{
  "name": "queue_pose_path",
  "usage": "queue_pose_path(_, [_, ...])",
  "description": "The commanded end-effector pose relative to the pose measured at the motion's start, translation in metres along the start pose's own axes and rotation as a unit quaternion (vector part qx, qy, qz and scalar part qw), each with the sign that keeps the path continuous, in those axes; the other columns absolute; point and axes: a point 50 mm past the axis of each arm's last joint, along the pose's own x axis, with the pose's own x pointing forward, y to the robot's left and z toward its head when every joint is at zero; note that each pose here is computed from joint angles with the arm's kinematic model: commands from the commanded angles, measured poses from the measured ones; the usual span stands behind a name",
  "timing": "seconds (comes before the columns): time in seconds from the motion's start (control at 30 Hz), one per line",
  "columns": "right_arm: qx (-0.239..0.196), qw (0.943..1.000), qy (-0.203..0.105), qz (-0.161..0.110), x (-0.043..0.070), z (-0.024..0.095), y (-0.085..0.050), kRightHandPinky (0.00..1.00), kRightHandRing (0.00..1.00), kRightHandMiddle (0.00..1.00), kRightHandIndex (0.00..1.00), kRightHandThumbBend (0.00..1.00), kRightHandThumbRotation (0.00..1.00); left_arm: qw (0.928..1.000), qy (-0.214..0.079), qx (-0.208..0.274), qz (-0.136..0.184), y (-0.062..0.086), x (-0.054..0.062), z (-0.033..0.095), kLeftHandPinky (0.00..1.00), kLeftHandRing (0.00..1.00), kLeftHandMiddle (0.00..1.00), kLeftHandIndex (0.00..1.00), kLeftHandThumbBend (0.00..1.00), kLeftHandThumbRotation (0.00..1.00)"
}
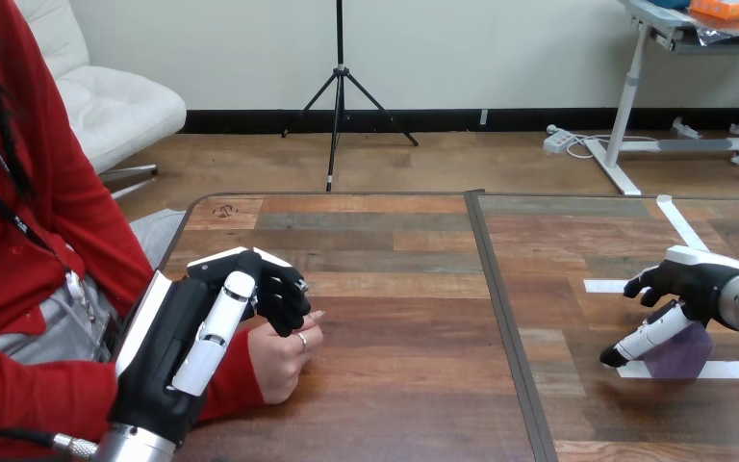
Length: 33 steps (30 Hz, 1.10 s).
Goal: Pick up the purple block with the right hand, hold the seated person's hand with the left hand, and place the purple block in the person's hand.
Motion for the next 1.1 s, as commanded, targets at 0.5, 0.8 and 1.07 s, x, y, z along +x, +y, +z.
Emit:
queue_pose_path(0.5, [0.004, 0.9994, -0.012, -0.033, -0.01, 0.004, -0.035, 0.71, 0.88, 0.92, 0.91, 1.0, 0.31, 0.9982, -0.057, 0.017, 0.0, 0.008, 0.016, 0.018, 0.38, 0.43, 0.46, 0.46, 0.2, 0.96])
queue_pose_path(0.8, [-0.003, 0.999, -0.008, -0.044, -0.012, 0.004, -0.04, 0.74, 0.89, 0.93, 0.9, 1.0, 0.28, 0.9982, -0.056, 0.02, -0.004, 0.008, 0.017, 0.018, 0.38, 0.43, 0.47, 0.46, 0.2, 0.97])
queue_pose_path(1.07, [-0.012, 0.9986, -0.005, -0.052, -0.014, 0.003, -0.045, 0.75, 0.9, 0.93, 0.9, 1.0, 0.28, 0.9981, -0.055, 0.026, -0.005, 0.009, 0.018, 0.018, 0.39, 0.43, 0.47, 0.46, 0.21, 0.97])
